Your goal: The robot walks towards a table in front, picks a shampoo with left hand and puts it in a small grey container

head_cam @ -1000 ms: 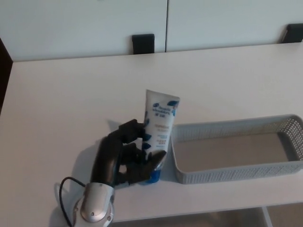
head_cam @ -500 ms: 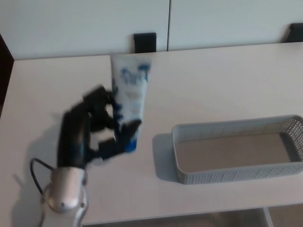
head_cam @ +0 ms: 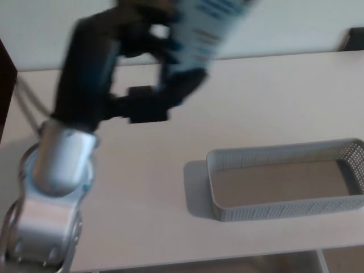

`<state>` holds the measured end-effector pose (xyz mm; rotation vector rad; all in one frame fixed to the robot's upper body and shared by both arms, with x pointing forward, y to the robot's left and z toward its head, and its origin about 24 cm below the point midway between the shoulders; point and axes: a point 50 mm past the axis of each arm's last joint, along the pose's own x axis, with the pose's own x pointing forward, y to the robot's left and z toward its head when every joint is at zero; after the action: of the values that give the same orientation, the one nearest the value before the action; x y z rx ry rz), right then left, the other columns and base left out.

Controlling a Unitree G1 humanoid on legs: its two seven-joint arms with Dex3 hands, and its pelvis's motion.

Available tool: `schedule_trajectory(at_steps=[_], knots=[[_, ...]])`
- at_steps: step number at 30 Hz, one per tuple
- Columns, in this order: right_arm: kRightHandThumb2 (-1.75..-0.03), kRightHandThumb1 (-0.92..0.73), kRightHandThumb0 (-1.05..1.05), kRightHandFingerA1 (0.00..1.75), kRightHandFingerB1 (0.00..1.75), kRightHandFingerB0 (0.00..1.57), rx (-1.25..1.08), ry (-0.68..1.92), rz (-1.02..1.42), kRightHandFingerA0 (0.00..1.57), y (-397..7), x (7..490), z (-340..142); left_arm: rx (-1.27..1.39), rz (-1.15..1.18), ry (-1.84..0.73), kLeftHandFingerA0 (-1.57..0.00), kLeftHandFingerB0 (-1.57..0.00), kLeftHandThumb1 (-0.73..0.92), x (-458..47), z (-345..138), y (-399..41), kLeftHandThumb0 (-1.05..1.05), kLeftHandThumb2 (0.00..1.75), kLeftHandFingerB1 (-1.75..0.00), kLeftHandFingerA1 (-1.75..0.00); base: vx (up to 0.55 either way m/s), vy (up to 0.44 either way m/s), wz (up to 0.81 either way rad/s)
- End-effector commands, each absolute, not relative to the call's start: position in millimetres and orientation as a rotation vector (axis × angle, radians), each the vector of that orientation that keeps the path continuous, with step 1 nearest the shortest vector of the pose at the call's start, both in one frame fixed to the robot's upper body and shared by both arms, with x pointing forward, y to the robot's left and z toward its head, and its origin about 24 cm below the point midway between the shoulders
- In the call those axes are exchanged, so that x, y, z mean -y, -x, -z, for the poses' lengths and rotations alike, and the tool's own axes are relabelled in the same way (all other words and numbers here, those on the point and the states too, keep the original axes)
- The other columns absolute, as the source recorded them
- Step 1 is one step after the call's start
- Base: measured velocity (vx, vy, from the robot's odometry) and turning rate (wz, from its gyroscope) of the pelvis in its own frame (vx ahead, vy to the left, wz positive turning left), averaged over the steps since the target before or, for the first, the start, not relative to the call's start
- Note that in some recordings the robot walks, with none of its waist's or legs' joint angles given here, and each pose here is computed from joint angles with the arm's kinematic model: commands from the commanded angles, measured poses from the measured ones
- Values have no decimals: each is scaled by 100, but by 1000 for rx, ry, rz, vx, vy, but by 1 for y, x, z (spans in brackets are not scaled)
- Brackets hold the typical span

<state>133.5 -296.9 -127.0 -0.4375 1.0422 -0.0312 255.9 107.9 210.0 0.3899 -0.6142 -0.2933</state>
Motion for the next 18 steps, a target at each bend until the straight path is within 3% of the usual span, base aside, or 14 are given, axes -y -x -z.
schedule_trajectory(at_steps=[1, 6, 8, 18], knots=[[-59, -63, -36, 46, 41, 57, -1080, 451, 33, 65, -122, 302, 129, 338, 522, -654, -110, -91, 68, -71, -184, -283, -11, 75, -101, -127, 0, 0, 0], [-59, -63, -36, 46, 41, 57, -1075, 449, 29, 64, -121, 302, 129, 286, 560, -658, -109, -91, 71, -63, -180, -288, -10, 70, -97, -126, 0, 0, 0], [-60, -64, -38, 47, 41, 57, -1070, 451, 31, 66, -121, 301, 129, 176, 692, -659, -109, -89, 70, -24, -165, -295, -16, 75, -106, -133, 0, 0, 0], [-59, -64, -37, 45, 41, 58, -1068, 448, 29, 64, -123, 299, 129, 83, 781, -744, -112, -87, 73, 12, -156, -298, -19, 71, -96, -134, 0, 0, 0]])
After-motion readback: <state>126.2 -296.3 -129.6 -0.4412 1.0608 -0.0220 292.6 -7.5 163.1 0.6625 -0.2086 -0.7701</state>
